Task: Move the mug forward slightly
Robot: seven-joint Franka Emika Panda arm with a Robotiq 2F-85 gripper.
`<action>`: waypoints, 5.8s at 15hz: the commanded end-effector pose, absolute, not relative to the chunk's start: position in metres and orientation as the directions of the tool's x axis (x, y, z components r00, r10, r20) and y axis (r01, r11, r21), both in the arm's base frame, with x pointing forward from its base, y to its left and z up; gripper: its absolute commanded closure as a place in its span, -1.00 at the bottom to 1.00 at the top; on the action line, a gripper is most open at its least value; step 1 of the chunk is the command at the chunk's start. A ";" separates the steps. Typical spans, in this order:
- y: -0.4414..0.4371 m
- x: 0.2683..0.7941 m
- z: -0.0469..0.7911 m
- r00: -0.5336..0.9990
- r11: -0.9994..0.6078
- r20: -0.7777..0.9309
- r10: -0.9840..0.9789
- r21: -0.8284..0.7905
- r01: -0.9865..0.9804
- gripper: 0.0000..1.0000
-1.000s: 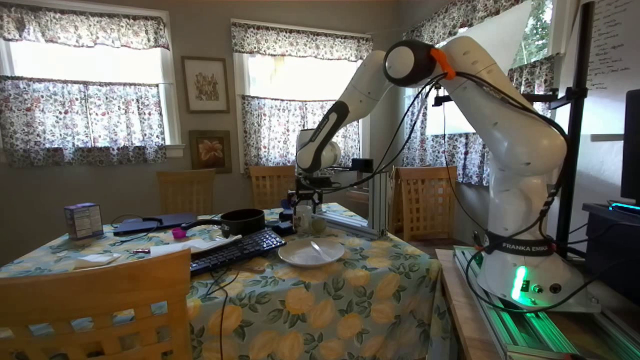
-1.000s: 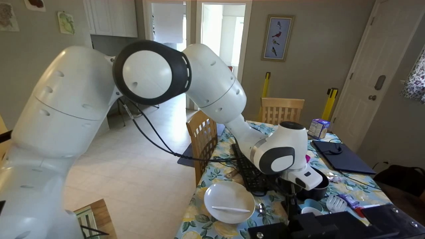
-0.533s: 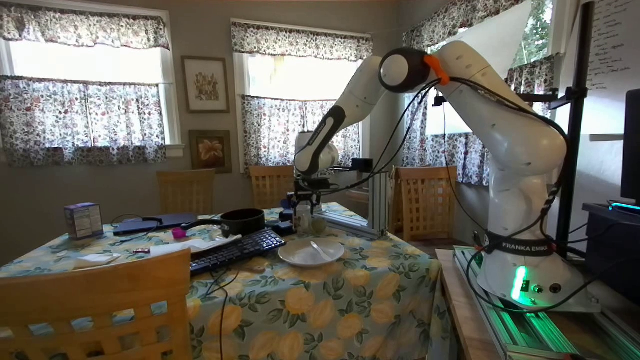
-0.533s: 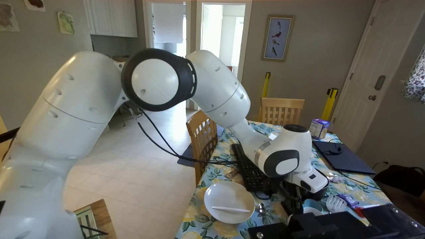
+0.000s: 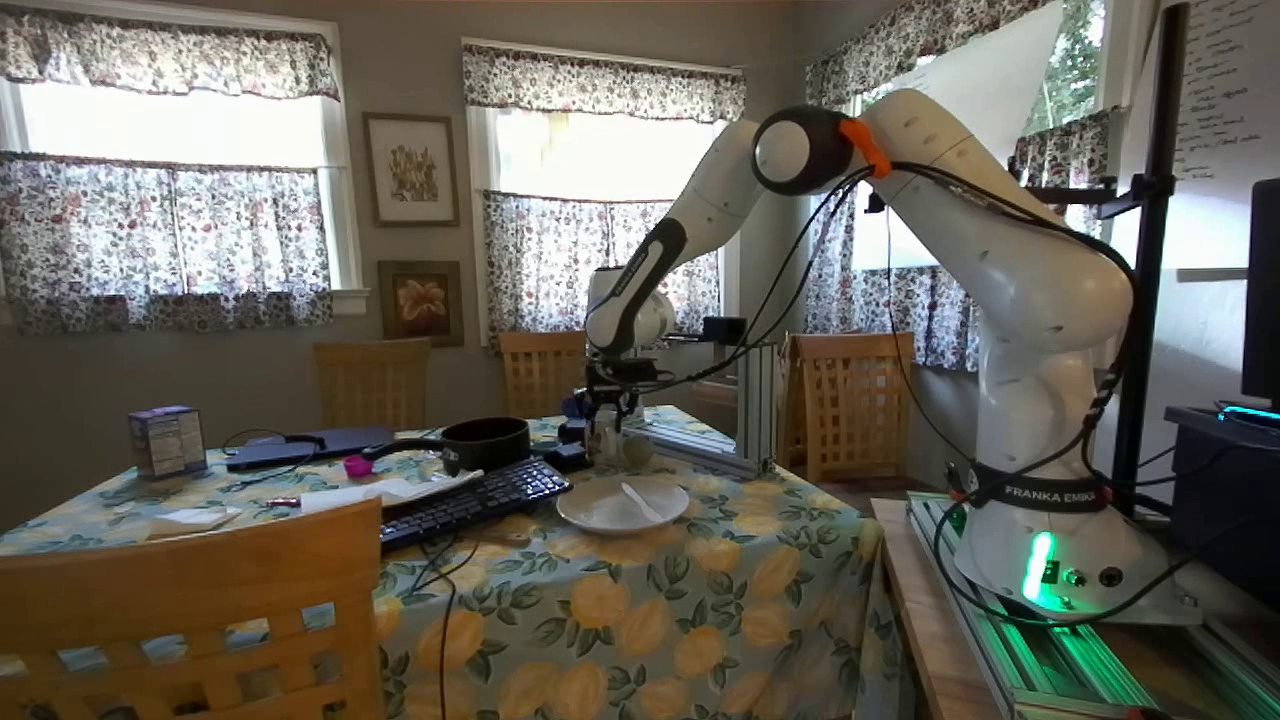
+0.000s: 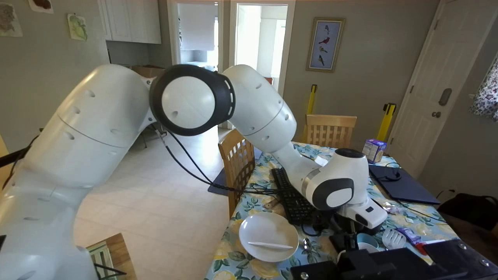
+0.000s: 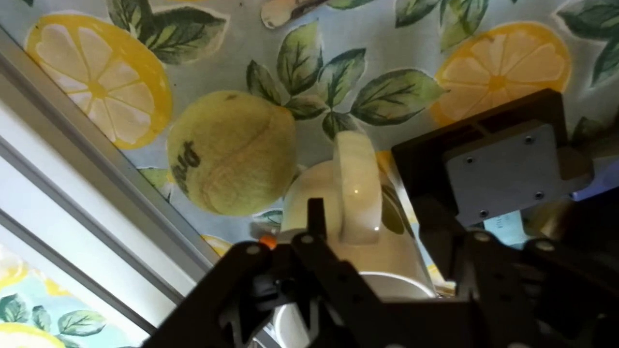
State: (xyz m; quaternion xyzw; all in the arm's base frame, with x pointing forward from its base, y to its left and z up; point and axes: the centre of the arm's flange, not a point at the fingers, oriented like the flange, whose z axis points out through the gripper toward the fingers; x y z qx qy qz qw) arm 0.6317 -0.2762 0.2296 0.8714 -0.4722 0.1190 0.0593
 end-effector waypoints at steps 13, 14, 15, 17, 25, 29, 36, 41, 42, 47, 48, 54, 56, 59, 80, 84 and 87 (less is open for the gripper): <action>-0.292 0.631 0.228 0.487 -0.505 0.227 -0.843 -0.027 -0.863 0.90; -0.291 0.630 0.230 0.484 -0.502 0.230 -0.844 -0.025 -0.864 0.90; -0.289 0.629 0.234 0.472 -0.490 0.227 -0.852 -0.026 -0.871 0.90; -0.283 0.625 0.242 0.469 -0.487 0.219 -0.856 -0.031 -0.873 0.90; -0.260 0.605 0.288 0.537 -0.568 0.235 -0.810 -0.091 -0.818 0.90; -0.248 0.572 0.311 0.681 -0.706 0.229 -0.695 -0.040 -0.707 0.90; -0.219 0.507 0.318 0.854 -0.862 0.151 -0.497 0.026 -0.506 0.90; -0.213 0.470 0.303 0.890 -0.891 0.112 -0.442 0.061 -0.450 0.90; -0.214 0.466 0.299 0.892 -0.892 0.118 -0.437 0.070 -0.446 0.90; -0.214 0.469 0.276 0.887 -0.888 0.096 -0.451 0.054 -0.457 0.59; -0.213 0.466 0.272 0.886 -0.887 0.101 -0.453 0.048 -0.459 0.59; -0.213 0.465 0.268 0.883 -0.885 0.118 -0.454 0.055 -0.462 0.90; -0.211 0.455 0.260 0.883 -0.886 0.118 -0.454 0.047 -0.461 0.90; -0.215 0.440 0.249 0.872 -0.879 0.137 -0.469 0.025 -0.477 0.90; -0.193 0.385 0.260 0.793 -0.796 -0.085 -0.603 0.012 -0.605 -1.00; -0.172 0.378 0.291 0.729 -0.734 -0.126 -0.672 -0.019 -0.679 -1.00; -0.156 0.372 0.317 0.706 -0.710 -0.109 -0.699 -0.012 -0.705 -1.00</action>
